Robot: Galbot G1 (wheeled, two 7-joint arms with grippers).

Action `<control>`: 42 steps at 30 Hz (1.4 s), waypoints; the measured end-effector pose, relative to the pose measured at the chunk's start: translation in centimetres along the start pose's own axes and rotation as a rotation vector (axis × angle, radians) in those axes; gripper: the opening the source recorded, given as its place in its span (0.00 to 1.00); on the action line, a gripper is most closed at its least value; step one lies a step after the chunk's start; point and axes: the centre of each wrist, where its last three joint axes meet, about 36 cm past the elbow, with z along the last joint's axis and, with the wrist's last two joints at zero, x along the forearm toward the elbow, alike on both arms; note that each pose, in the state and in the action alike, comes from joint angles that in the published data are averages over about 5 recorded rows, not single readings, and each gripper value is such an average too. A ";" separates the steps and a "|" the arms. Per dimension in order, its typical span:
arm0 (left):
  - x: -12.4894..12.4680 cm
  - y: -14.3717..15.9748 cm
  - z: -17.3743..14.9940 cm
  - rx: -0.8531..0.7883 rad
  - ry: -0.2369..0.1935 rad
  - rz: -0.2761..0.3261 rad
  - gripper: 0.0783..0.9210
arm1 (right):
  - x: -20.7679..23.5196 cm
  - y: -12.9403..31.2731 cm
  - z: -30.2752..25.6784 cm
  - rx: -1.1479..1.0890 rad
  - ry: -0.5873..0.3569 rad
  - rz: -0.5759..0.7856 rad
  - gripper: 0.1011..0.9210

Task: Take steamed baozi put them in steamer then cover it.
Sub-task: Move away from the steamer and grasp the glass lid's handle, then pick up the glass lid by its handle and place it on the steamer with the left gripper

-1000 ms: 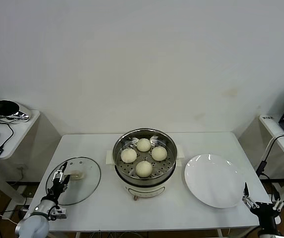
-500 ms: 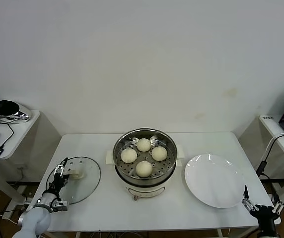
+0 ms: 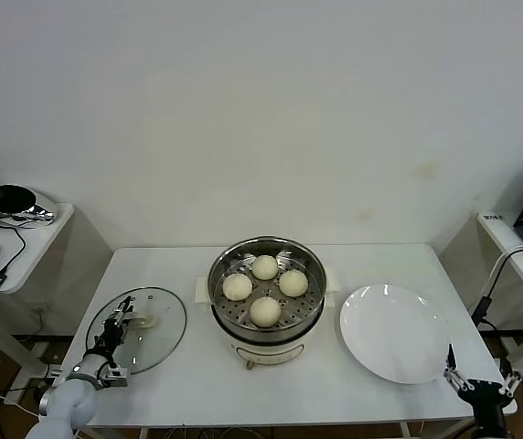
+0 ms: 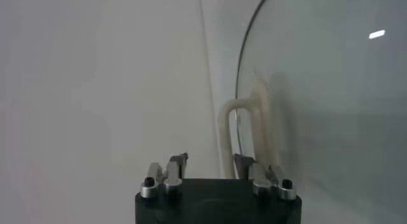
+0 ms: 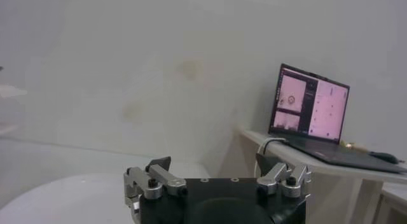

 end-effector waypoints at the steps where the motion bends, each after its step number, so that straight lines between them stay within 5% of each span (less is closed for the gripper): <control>1: 0.0 -0.1 0.0 0.003 0.000 -0.001 0.33 | 0.0 0.0 0.0 0.000 0.000 0.000 0.88; 8: 0.4 -0.6 0.0 0.034 -0.004 -0.024 0.11 | 0.0 0.1 0.1 0.000 -0.001 -0.002 0.88; 19: 1.9 1.3 1.1 0.052 0.011 -0.097 0.08 | 0.0 0.7 0.2 0.000 -0.004 -0.024 0.88; 32: 6.0 10.7 1.2 0.106 0.039 -0.157 0.08 | -0.2 1.8 0.2 -0.002 -0.005 -0.059 0.88; 42: 7.4 19.4 -4.2 0.169 -0.048 -0.209 0.08 | 0.2 2.6 0.0 0.004 -0.002 -0.078 0.88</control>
